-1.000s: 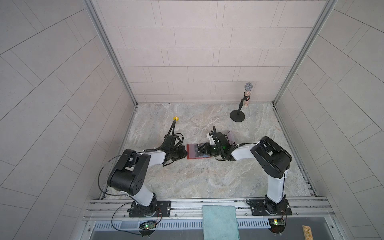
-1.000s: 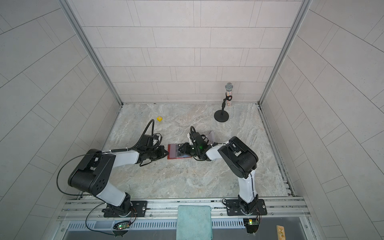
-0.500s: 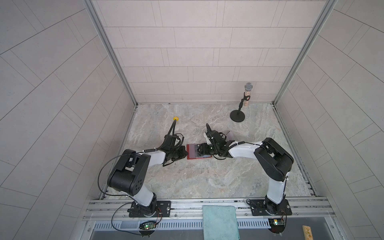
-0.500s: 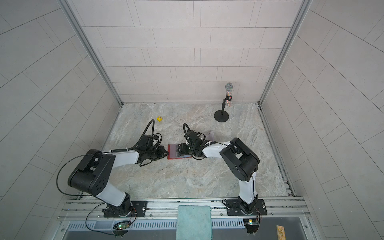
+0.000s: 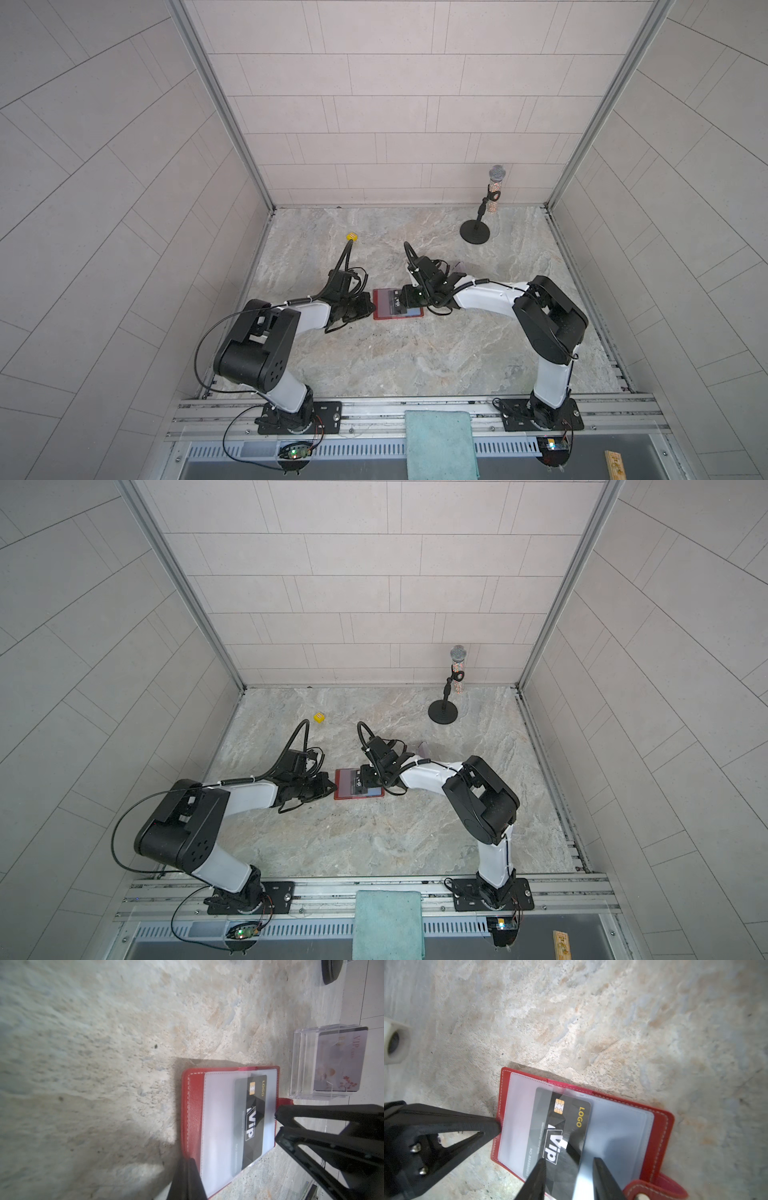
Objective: Put the credit cards into the card holder
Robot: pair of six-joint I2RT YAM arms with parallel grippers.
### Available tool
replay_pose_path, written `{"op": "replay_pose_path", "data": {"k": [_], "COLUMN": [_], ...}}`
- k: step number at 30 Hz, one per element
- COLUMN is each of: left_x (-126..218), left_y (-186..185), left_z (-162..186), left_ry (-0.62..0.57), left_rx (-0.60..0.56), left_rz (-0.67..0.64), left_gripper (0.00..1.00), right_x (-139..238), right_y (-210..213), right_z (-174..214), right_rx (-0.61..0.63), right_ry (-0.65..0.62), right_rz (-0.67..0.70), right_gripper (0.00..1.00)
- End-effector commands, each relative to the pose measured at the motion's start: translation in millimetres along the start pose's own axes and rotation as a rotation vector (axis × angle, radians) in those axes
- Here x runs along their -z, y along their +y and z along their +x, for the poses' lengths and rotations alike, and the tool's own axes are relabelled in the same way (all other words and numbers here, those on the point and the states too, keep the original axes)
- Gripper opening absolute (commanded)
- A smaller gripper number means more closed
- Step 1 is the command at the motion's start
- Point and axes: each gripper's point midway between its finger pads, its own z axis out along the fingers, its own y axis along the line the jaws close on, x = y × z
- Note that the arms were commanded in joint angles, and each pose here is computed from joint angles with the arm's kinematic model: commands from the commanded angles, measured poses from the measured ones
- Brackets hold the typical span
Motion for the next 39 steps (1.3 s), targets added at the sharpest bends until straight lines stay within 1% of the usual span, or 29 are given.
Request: {"op": "replay_pose_path", "data": {"k": [1, 4, 7, 10, 13, 26, 39], "left_x": [4, 5, 5, 5, 4, 5, 6], "left_y": [-3, -4, -4, -4, -4, -3, -4], "left_z": [1, 1, 1, 1, 1, 2, 1], "left_ry": [0.009, 0.009, 0.009, 0.01, 0.013, 0.014, 0.012], "left_rx": [-0.015, -0.015, -0.015, -0.016, -0.016, -0.014, -0.016], "left_rz": [0.002, 0.002, 0.003, 0.004, 0.001, 0.0, 0.0], "left_gripper": [0.0, 0.0, 0.0, 0.0, 0.0, 0.0, 0.0], "right_x": [16, 16, 14, 11, 9, -3, -16], "right_y": [-3, -7, -10, -12, -15, -22, -16], "right_z": [-3, -1, 0, 2, 3, 11, 19], "right_rx": [0.052, 0.066, 0.082, 0.091, 0.103, 0.129, 0.128], "right_ry": [-0.008, -0.002, 0.008, 0.021, 0.031, 0.079, 0.117], "right_rz": [0.07, 0.105, 0.142, 0.165, 0.195, 0.265, 0.235], "right_gripper": [0.33, 0.27, 0.16, 0.08, 0.05, 0.04, 0.04]}}
